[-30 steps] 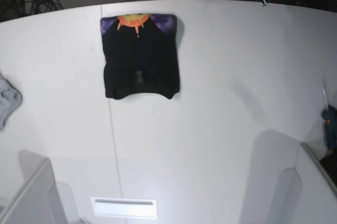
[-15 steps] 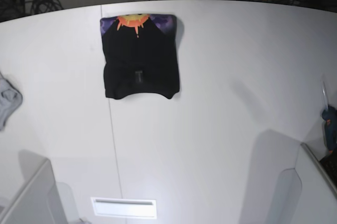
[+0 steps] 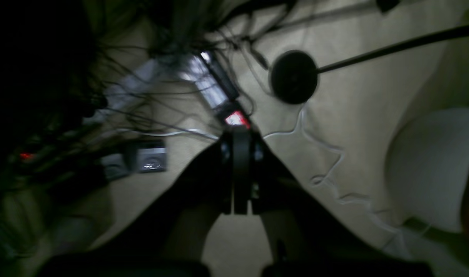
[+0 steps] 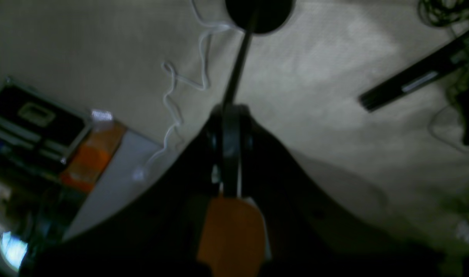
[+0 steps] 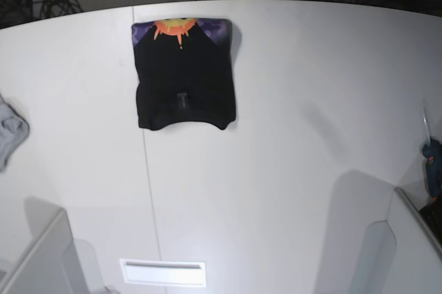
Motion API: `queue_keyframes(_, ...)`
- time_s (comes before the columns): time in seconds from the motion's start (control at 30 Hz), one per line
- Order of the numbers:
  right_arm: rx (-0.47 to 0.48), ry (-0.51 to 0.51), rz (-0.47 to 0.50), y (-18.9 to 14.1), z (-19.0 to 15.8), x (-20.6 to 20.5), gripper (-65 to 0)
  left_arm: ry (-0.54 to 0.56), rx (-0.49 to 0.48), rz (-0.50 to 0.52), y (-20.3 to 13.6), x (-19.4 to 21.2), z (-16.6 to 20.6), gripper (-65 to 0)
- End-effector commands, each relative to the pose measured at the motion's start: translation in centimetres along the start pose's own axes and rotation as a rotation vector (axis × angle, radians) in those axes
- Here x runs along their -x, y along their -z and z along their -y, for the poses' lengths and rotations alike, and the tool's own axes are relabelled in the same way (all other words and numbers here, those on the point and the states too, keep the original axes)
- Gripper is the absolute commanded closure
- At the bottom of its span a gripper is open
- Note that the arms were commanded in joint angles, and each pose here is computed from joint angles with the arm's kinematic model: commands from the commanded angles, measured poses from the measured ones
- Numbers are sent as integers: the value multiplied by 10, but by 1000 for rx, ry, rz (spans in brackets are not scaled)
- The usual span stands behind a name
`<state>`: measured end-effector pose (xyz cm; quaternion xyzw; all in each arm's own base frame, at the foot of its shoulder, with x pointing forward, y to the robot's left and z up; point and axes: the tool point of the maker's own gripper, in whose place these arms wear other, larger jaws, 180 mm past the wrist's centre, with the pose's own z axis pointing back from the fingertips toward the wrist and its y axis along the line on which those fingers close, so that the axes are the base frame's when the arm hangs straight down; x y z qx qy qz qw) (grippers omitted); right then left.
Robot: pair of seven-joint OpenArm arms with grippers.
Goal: Fold the T-shirt properly
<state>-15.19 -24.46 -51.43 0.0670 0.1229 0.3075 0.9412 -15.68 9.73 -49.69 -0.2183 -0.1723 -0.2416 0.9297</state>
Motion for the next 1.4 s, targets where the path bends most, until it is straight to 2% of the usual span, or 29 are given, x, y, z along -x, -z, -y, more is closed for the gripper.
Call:
queue_keyframes(0.0,-14,-21,-33,4,-4,13,0,-18,15,-22,-2,11,9,0)
queue_keyframes(0.13,-98,-61,-62,29,-23,18,0,-73,-2,-72,17,30,10,0)
queue_keyframes(0.23,-130,-53,-75,45,-25,15,0,-102,-15,-110,32,42,6,0)
queue_keyframes(0.53,-236,86,-45,87,-59,-14,0,-145,-74,-267,76,72,-43,0)
queue_keyframes(0.7,-115,212,-53,112,-55,-23,0,-140,-112,-309,88,68,-76,0)
queue_keyframes(0.87,-45,294,49,124,-50,-53,0,-137,-153,-326,97,55,-109,0)
queue_keyframes(0.97,7,376,121,128,-48,-77,0,-154,-184,-323,101,45,-127,0)
queue_keyframes(1.07,18,453,204,129,-58,-103,0,-150,-192,-316,103,40,-134,0)
queue_keyframes(1.13,5,465,235,128,-66,-115,0,-146,-196,-306,104,36,-137,0)
queue_keyframes(1.3,-18,464,246,129,-80,-125,0,-135,-197,-274,108,26,-139,0)
queue_keyframes(1.37,-17,471,245,129,-80,-124,0,-128,-202,-226,110,17,-141,0)
